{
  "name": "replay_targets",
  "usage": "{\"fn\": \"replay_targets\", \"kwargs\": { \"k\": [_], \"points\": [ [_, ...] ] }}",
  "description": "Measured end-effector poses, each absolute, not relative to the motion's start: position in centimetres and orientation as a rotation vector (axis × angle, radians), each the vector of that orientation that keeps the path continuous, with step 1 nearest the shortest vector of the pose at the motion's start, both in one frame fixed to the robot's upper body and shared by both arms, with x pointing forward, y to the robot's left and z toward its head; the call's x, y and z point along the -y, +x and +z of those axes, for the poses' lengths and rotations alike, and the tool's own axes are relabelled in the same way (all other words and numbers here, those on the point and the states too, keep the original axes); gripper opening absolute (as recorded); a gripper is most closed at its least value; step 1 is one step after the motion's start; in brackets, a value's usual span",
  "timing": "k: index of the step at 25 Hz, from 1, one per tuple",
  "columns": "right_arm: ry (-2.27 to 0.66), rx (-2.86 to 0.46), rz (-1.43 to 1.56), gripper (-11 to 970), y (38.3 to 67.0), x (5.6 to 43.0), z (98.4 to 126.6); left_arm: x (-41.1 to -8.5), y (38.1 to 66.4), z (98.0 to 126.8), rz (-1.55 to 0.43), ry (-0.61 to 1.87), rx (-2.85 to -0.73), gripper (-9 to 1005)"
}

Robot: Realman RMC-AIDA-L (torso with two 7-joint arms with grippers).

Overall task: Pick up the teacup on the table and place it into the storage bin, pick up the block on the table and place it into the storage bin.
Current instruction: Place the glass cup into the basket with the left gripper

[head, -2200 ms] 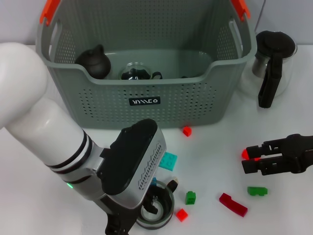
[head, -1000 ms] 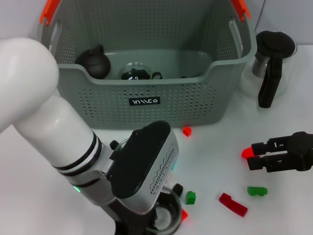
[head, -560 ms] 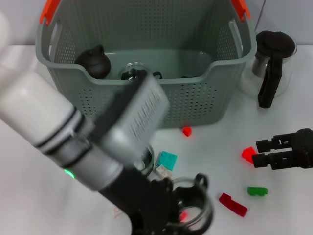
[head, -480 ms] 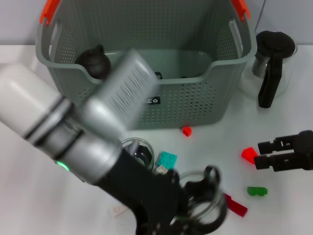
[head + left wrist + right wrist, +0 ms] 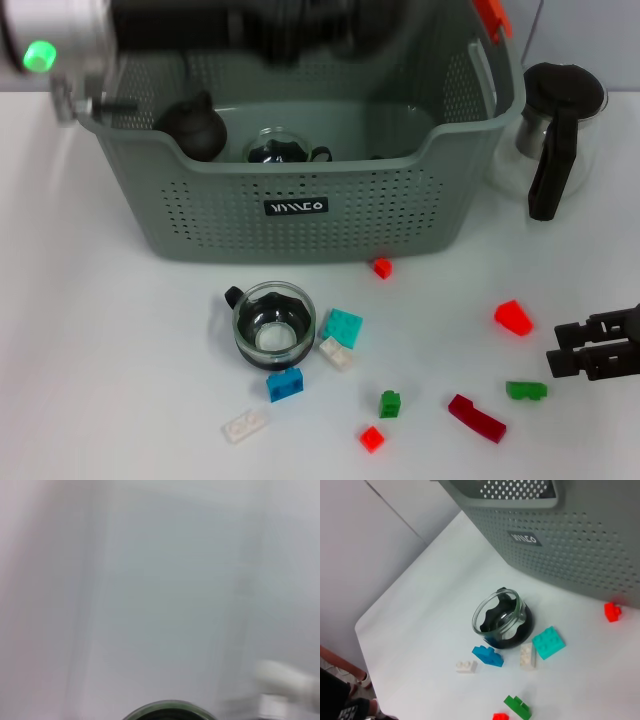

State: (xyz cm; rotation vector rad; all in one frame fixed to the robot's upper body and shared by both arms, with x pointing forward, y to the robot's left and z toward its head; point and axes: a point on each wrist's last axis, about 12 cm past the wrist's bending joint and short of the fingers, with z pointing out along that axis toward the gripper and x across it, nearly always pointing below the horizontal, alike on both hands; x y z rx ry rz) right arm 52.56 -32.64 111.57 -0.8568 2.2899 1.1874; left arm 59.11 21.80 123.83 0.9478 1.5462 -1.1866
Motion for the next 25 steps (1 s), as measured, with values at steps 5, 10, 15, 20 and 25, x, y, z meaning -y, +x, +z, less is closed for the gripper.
{"fn": "replay_targets", "kwargs": {
  "k": [5,10,15,20,25],
  "points": [
    [-0.868,-2.322,1.179,684,52.8,32.6,111.6,-20.7,64.6,124.5,-0.922,0.808,-1.812,53],
    [-0.885,-2.325,1.189,686,53.2,32.1,111.9,-18.0,67.5,123.9,-0.670,0.857,-2.008,54],
    [-0.901,-2.324,1.190,683,53.4,31.9,112.1,-15.9,68.8,123.1,-0.497,0.916,-2.122,55],
    [-0.905,-2.330,1.180,683,53.4,32.0,112.0,-14.7,69.4,122.3,-0.333,0.966,-2.215,55],
    [-0.910,-2.333,1.177,684,53.4,31.9,111.9,-14.2,69.4,121.6,-0.268,1.000,-2.258,56]
  ]
}}
